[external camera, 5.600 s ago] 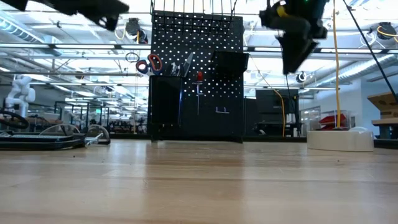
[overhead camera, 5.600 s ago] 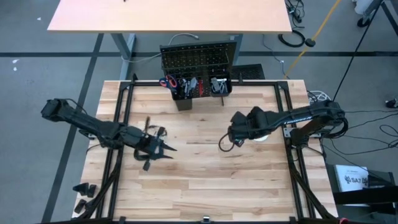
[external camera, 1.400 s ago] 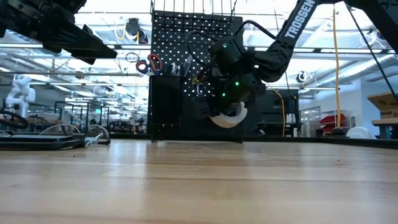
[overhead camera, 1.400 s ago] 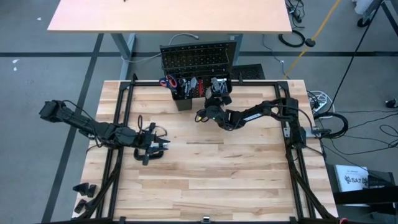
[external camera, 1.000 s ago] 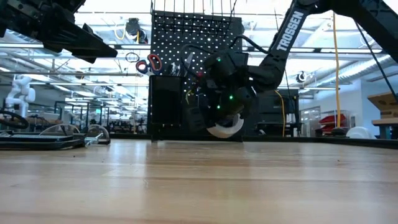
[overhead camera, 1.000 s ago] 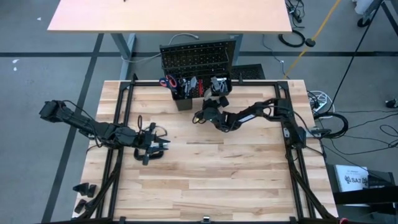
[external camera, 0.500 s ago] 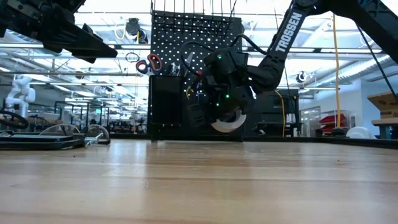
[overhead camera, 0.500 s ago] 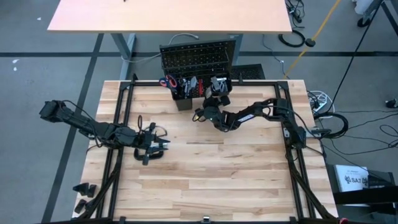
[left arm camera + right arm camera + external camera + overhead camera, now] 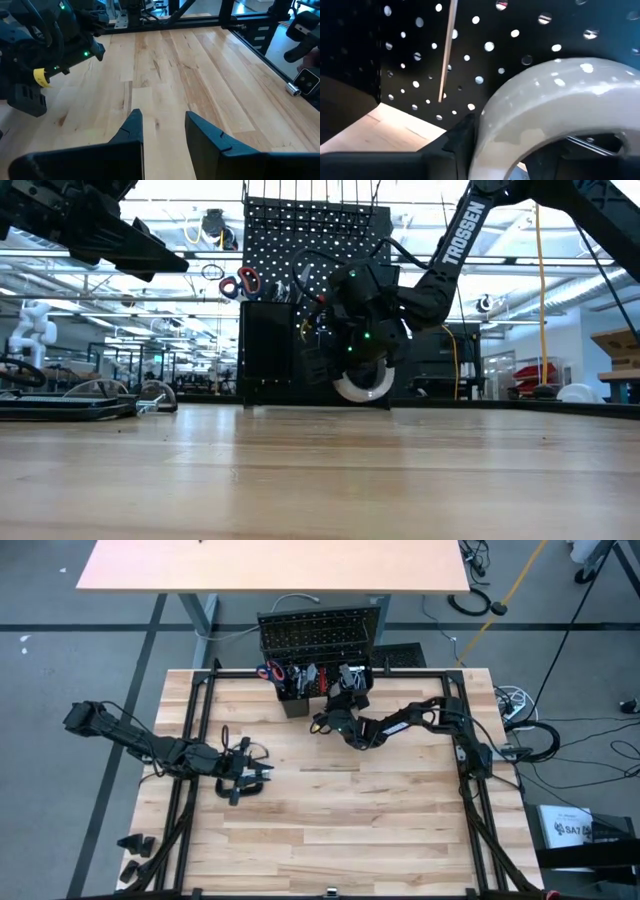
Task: Hang tools onto peg board
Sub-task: Hang the tape on the peg board
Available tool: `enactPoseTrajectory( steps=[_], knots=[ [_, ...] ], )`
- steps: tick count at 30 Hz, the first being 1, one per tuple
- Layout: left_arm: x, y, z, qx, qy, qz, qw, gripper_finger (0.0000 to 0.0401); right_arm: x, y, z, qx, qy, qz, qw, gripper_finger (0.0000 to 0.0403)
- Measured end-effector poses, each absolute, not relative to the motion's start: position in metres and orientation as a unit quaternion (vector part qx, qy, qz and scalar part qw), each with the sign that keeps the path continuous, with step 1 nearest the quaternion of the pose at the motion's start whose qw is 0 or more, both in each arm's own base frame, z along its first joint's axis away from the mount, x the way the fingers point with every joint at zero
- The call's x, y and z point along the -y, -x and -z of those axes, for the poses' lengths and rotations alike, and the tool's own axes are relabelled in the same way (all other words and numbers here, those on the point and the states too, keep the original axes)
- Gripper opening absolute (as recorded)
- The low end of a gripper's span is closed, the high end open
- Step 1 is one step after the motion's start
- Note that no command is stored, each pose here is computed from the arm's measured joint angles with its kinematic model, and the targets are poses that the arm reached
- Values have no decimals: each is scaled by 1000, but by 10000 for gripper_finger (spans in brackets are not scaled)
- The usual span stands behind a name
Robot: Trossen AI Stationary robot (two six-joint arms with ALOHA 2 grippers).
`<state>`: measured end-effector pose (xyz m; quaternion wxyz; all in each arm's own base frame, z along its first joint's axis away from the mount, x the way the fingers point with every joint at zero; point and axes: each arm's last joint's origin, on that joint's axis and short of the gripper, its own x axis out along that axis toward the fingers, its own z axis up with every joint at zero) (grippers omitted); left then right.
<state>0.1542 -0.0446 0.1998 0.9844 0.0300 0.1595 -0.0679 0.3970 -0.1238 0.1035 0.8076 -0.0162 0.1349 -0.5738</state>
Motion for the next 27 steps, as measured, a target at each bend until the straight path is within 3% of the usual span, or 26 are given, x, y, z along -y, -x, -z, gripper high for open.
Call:
enactPoseTrajectory(
  steps=[27],
  knots=[
    [45, -154, -200, -160, -29, 68, 984, 84, 138, -391, -94, -193, -4, 524, 830, 148]
  ],
)
